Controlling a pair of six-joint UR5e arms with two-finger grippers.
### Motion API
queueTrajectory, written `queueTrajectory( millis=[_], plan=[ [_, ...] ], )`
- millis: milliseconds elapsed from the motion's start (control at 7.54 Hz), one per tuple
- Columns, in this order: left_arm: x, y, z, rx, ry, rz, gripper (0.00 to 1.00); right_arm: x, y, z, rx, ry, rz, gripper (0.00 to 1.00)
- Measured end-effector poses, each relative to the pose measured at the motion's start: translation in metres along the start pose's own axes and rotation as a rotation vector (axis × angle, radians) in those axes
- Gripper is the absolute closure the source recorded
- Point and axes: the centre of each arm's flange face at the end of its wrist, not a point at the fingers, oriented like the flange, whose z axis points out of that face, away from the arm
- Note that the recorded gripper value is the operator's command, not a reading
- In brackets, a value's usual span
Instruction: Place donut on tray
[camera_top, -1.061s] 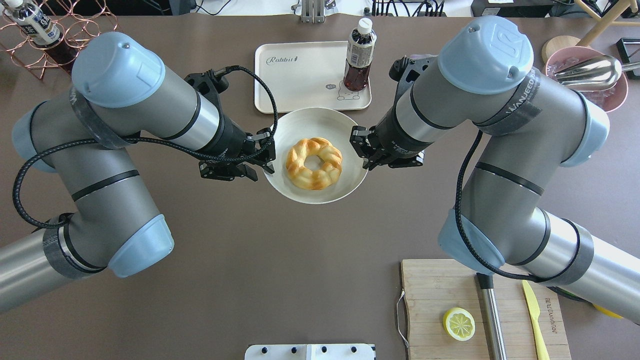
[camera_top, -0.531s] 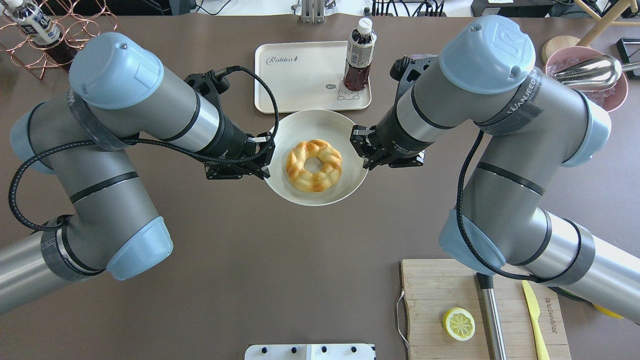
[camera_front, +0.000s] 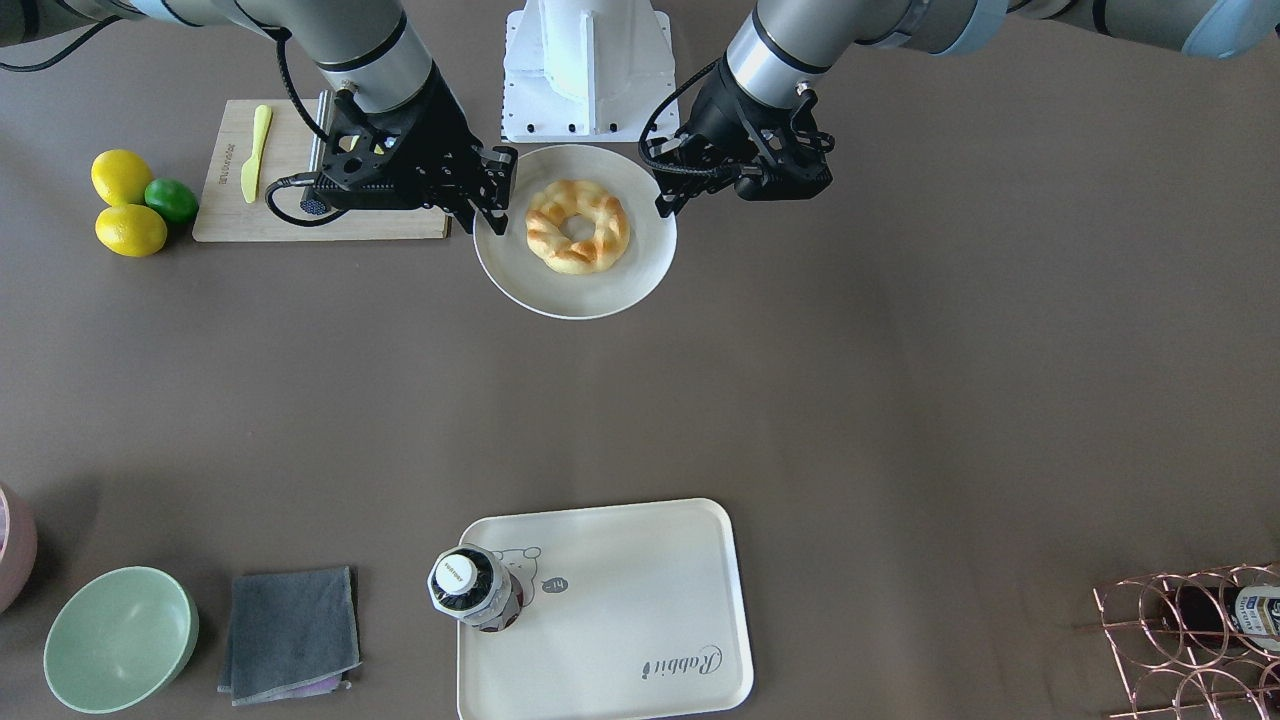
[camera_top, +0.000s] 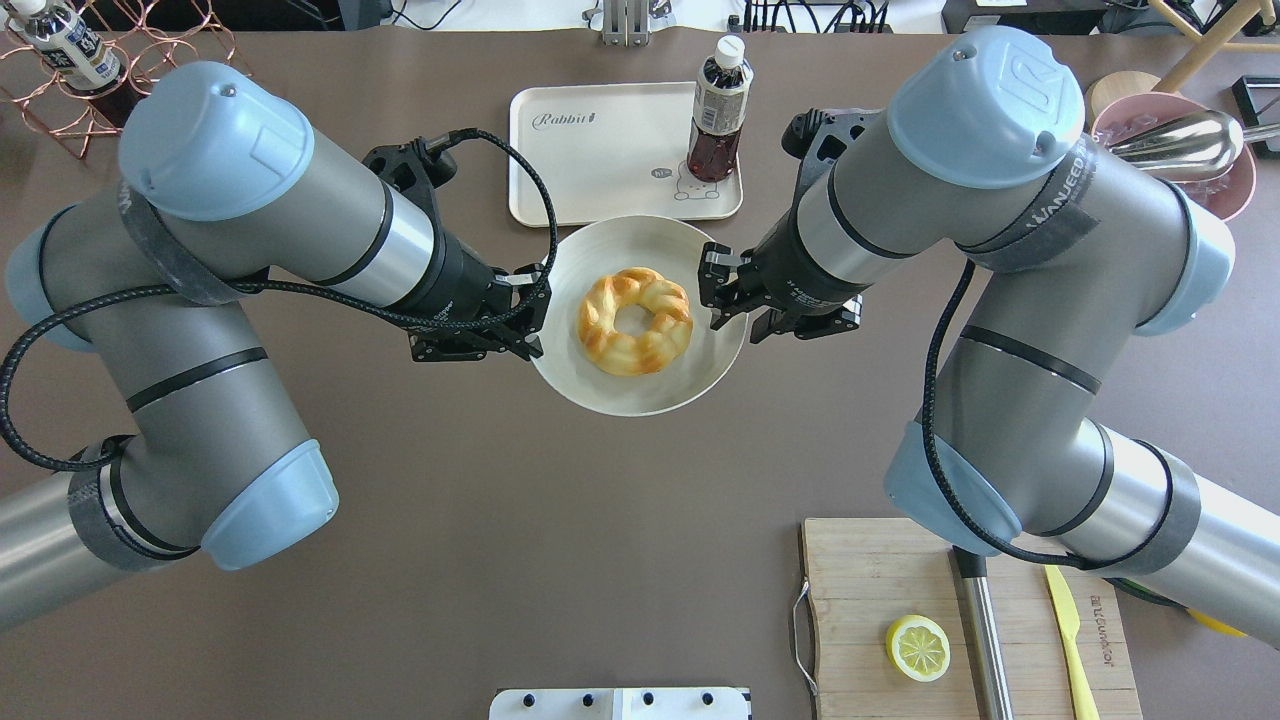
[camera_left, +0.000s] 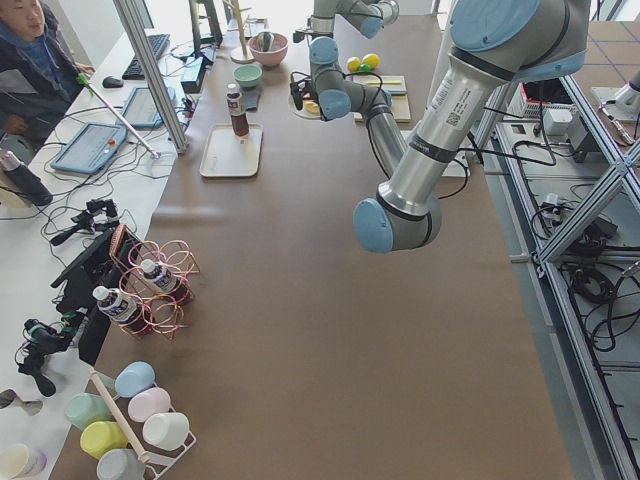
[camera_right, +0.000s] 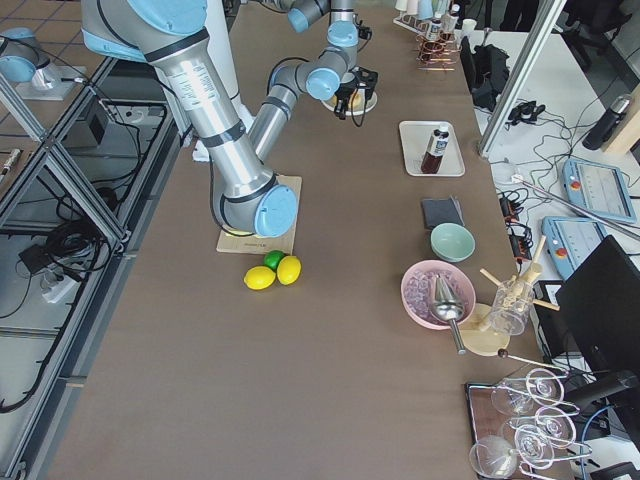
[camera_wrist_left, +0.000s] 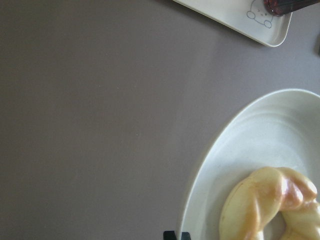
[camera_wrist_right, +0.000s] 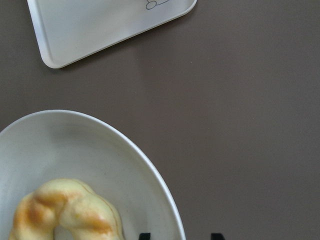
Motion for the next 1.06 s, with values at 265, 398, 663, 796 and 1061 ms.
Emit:
queueTrajectory(
  millis=[265,398,663,796,1061],
  plan=[
    [-0.001,-0.002,0.001,0.001,-0.002,0.002,1.0,0.01,-0.002,-0.012,0.008,-0.01,0.004,0.0],
    [-0.002,-0.009,0.003,0.008,-0.01,0.004,1.0,0.019,-0.009,-0.018,0.018,-0.008,0.015,0.0],
    [-0.012,-0.05,0.006,0.054,-0.033,0.015,1.0,0.054,-0.023,-0.03,0.033,0.01,0.039,0.0],
    [-0.021,-0.086,0.011,0.089,-0.032,0.008,1.0,0.079,-0.035,-0.037,0.033,0.025,0.029,0.0],
    [-0.031,-0.162,0.037,0.146,-0.021,-0.013,1.0,0.14,-0.066,-0.05,0.034,0.072,-0.041,0.0]
  ],
)
